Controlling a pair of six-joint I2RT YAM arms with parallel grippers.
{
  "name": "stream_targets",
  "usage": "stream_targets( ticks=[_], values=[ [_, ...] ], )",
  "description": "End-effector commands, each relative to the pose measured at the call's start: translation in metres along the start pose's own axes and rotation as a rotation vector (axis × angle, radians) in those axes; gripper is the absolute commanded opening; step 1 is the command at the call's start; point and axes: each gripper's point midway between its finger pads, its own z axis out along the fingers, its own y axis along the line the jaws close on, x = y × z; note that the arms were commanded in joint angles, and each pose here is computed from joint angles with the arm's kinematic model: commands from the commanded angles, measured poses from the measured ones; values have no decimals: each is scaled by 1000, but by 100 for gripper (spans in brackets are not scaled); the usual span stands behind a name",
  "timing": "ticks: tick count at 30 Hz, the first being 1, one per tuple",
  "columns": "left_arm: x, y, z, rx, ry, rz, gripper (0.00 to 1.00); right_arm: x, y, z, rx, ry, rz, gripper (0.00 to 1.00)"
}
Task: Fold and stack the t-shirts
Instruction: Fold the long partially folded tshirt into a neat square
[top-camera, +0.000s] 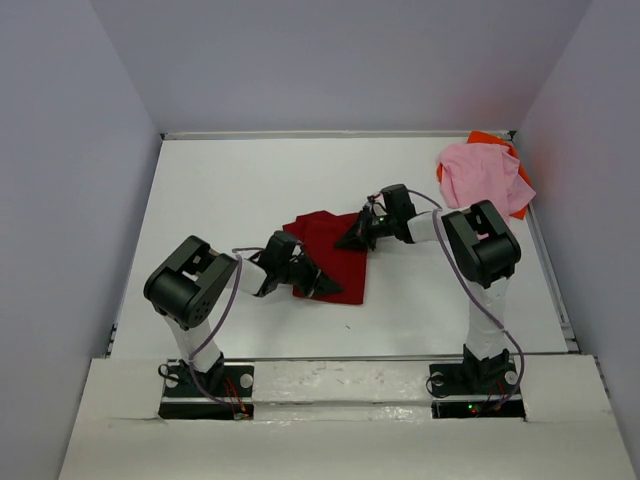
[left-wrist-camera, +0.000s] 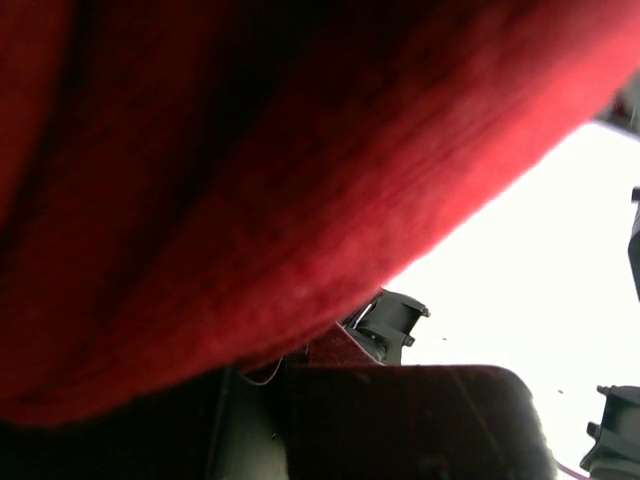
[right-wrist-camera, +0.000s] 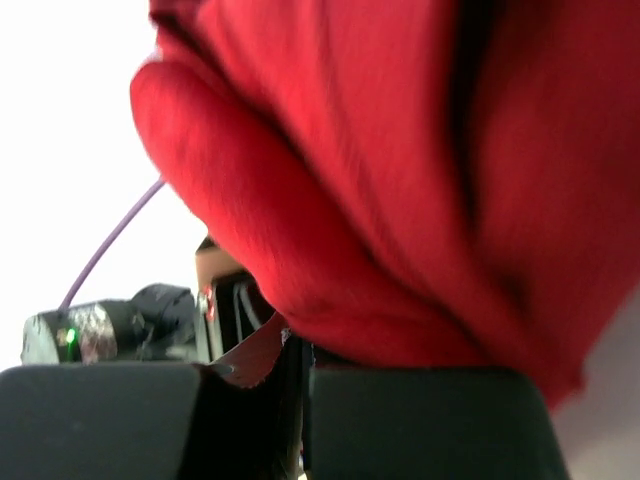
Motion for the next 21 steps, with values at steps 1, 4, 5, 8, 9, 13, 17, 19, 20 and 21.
stream_targets(
  ticks=[1,4,5,8,9,13,17,19,20,21],
  values=[
    [14,10,-7,-27,45,-44,0,-26,16,15,-27,-45,-111,0],
    [17,8,-13,-18,40,-43,0,-42,8,19,2,-68,-140,0],
    [19,9,-14,-17,40,-43,0,-48,4,17,14,-77,-134,0],
    [21,6,-18,-13,38,-36,0,-64,4,14,26,-102,-161,0],
    [21,7,-18,-17,40,-37,0,-65,3,14,32,-104,-164,0],
    [23,10,-19,-26,45,-32,0,-83,1,0,32,-140,-170,0],
    [23,13,-18,-35,52,-31,0,-85,8,-5,51,-143,-192,0],
    [23,13,-17,-34,54,-25,0,-84,6,-4,57,-140,-188,0],
    [23,13,-17,-35,59,-23,0,-84,5,-5,61,-141,-187,0],
    [23,12,-17,-34,59,-20,0,-83,4,-5,61,-141,-186,0]
  ],
)
